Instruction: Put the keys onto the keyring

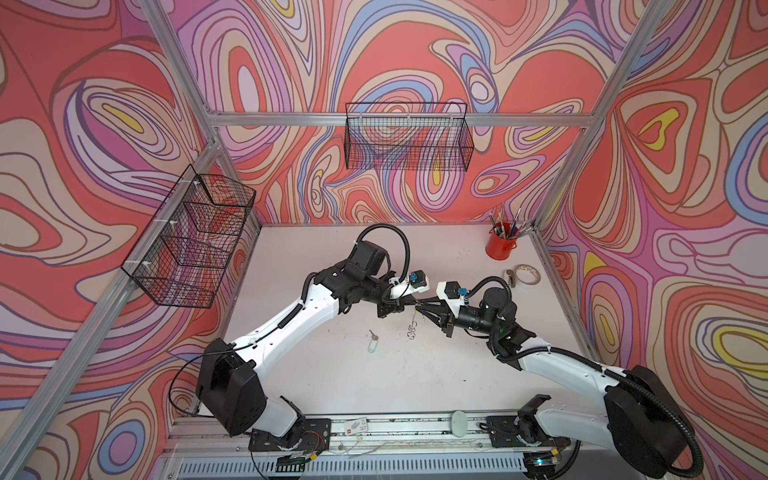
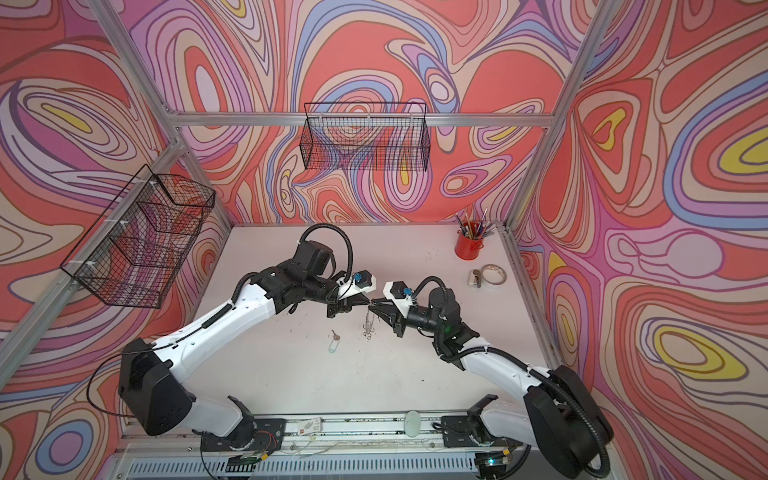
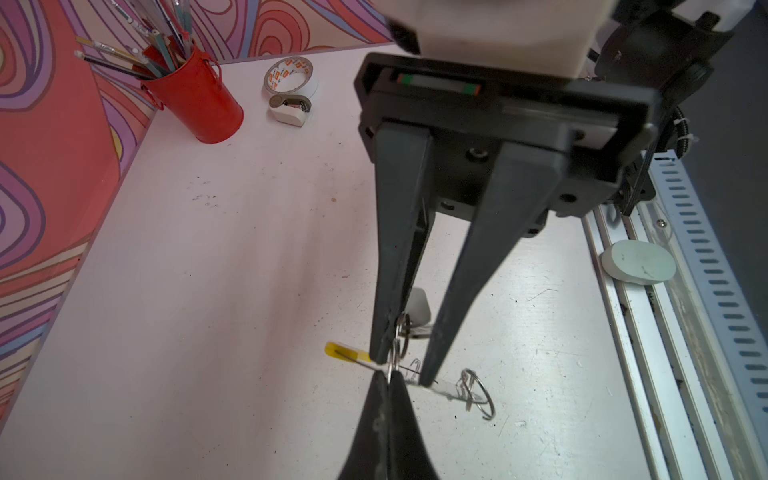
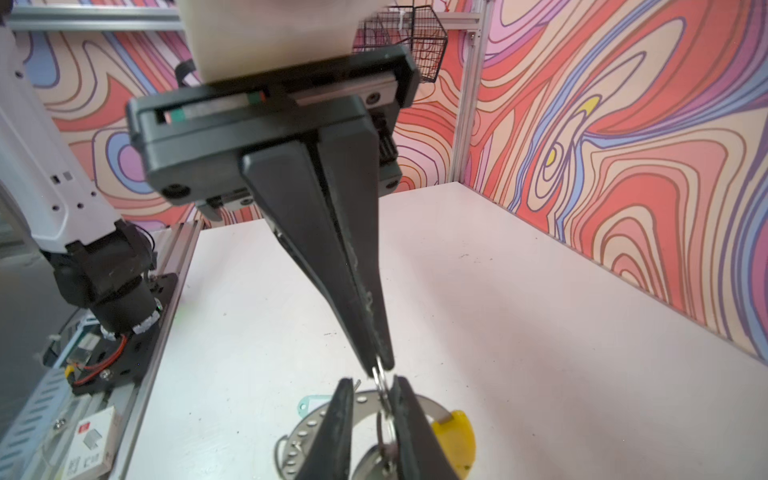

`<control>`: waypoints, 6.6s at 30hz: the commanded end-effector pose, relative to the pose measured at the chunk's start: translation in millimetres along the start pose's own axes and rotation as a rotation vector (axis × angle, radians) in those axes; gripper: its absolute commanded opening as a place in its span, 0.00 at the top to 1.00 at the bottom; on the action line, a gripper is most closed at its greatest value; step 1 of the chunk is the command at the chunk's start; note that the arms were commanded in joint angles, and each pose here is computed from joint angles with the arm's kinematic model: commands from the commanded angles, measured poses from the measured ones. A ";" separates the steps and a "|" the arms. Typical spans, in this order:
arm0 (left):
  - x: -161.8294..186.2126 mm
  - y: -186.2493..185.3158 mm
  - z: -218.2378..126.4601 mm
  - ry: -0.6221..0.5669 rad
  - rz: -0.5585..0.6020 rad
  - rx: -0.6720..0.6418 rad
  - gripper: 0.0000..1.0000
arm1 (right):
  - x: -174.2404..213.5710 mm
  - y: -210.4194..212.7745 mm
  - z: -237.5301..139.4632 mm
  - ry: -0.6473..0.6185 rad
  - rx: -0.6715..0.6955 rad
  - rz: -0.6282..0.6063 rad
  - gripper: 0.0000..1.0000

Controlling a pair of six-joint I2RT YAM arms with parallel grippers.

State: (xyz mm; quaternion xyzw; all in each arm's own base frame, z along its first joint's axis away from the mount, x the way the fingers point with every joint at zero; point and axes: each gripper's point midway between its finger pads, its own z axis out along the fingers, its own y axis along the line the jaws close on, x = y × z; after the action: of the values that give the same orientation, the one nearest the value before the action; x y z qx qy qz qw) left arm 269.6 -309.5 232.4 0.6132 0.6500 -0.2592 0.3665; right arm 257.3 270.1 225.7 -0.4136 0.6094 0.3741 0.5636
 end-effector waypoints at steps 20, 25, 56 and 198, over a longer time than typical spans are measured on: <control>-35.9 0.6 -29.7 -0.489 -0.260 -0.118 1.00 | -16.5 -16.6 -18.3 -0.098 0.151 0.162 0.43; -38.5 -4.7 -31.5 -0.584 -0.271 -0.098 1.00 | -18.9 -12.8 -15.5 -0.104 0.118 0.150 0.44; -26.5 -5.3 -10.8 -0.549 -0.307 -0.103 1.00 | -15.3 -5.0 -3.9 -0.087 0.028 0.169 0.54; -16.5 4.2 -14.5 -0.628 -0.394 0.059 1.00 | -16.9 -20.1 7.2 -0.046 -0.105 0.426 1.00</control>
State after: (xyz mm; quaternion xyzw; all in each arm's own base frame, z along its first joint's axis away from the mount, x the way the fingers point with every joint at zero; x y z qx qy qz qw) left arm 278.8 -307.1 241.9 0.3439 0.6185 -0.5296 0.4678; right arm 280.1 273.1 234.1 -0.2825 0.6656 0.5407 0.4299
